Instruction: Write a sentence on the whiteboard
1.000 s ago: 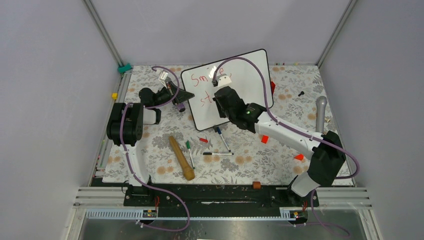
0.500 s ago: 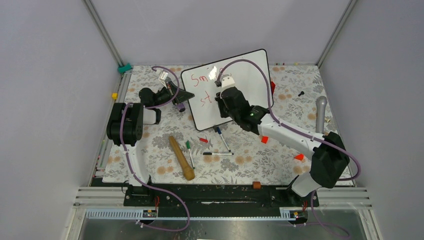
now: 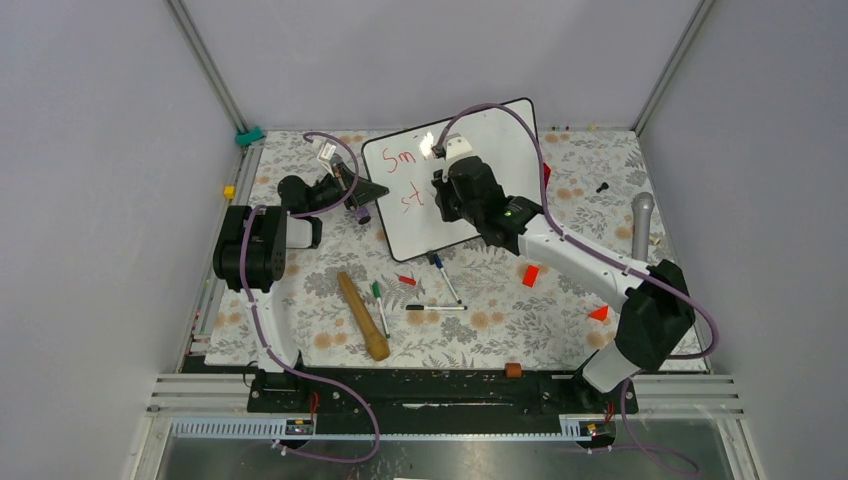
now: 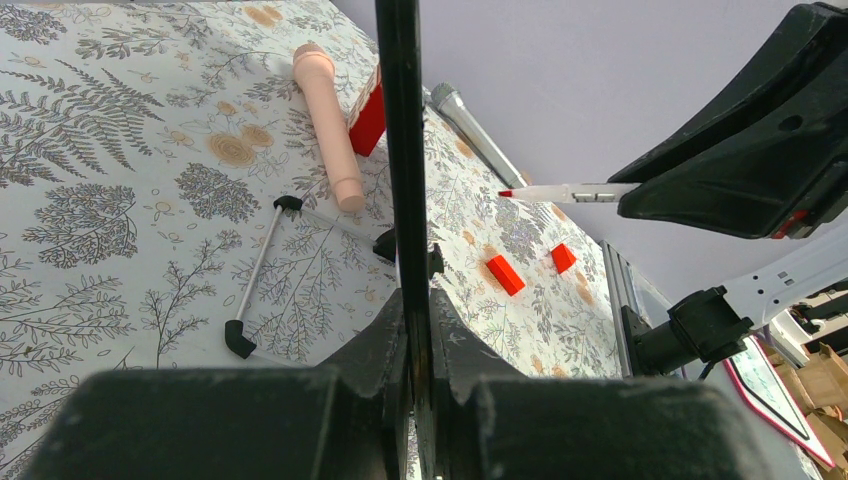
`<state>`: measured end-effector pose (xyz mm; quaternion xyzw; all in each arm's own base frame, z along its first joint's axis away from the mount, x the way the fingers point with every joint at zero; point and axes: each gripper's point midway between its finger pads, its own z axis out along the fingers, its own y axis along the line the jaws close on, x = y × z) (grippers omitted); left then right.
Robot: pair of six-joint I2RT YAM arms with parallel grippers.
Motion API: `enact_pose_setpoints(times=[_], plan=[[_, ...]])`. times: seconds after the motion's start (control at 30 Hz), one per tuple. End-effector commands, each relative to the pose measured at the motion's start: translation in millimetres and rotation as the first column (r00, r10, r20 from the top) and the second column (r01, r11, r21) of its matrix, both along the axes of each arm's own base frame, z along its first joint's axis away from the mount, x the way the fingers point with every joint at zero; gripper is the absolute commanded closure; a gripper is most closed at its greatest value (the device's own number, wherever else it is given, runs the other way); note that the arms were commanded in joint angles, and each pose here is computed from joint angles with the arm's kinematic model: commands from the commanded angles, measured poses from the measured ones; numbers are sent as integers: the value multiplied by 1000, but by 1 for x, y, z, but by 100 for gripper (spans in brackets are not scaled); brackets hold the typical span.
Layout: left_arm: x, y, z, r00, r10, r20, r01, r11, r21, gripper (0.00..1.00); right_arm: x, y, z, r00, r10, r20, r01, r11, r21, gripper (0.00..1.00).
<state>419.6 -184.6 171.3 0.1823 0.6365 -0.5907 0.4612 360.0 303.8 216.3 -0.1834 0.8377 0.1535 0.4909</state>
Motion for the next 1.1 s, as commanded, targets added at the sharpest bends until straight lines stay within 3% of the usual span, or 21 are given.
enact_pose_setpoints(times=[0.0,1.07], plan=[[-16,-7,5,975,-103,198,90,993,76,100,11,1,9,1000,7,31,-5,998,-57,100],[-16,-7,5,976,-104,194,91,993,75,100,31,-1,-8,999,-31,16,33,986,-164,100]])
